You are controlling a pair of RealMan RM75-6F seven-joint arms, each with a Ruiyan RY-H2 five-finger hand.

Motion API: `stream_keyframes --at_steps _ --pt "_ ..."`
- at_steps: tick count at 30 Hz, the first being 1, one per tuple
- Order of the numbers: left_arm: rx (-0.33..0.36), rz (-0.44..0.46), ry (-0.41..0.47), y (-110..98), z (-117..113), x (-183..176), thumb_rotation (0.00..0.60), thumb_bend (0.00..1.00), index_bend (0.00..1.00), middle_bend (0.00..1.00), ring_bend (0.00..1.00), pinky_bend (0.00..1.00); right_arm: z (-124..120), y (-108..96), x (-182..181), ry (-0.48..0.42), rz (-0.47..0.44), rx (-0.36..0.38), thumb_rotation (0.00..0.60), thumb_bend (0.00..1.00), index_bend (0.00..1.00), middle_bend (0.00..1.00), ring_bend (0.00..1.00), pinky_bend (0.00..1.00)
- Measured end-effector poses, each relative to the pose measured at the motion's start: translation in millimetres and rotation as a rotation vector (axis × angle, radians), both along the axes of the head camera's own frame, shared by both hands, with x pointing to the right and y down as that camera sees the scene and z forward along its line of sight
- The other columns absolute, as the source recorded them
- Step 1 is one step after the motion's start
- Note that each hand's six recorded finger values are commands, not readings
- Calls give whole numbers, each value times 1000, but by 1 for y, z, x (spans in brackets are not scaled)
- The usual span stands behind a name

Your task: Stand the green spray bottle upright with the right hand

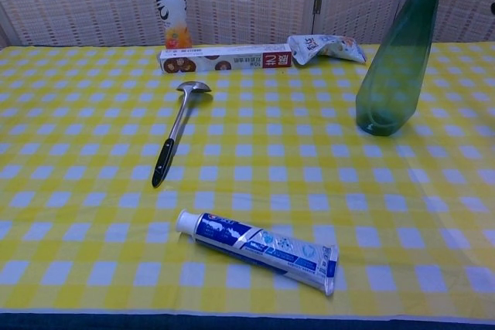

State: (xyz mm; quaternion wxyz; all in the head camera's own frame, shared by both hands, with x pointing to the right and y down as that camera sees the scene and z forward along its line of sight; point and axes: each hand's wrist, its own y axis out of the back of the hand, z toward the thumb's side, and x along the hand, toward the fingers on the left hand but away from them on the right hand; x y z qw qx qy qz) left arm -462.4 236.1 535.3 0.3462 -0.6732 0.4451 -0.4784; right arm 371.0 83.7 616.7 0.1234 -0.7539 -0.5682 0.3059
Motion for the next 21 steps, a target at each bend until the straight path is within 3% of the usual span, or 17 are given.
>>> stream_keyframes --at_steps 5,13,18,21 --pt "8 -17 -49 -2 3 -3 224 375 0 0 49 12 -22 22 26 168 -61 42 600 400 0 0 56 0" --pt "81 31 -71 -4 2 10 228 373 0 0 59 0 -45 82 61 596 -153 44 600 401 0 0 26 0" --pt "41 52 -101 1 9 15 227 373 0 3 57 0 -64 127 73 871 -160 20 600 400 0 0 20 0" --pt "25 63 -111 4 9 20 226 373 0 3 57 0 -82 151 72 960 -145 31 600 400 0 0 19 0"
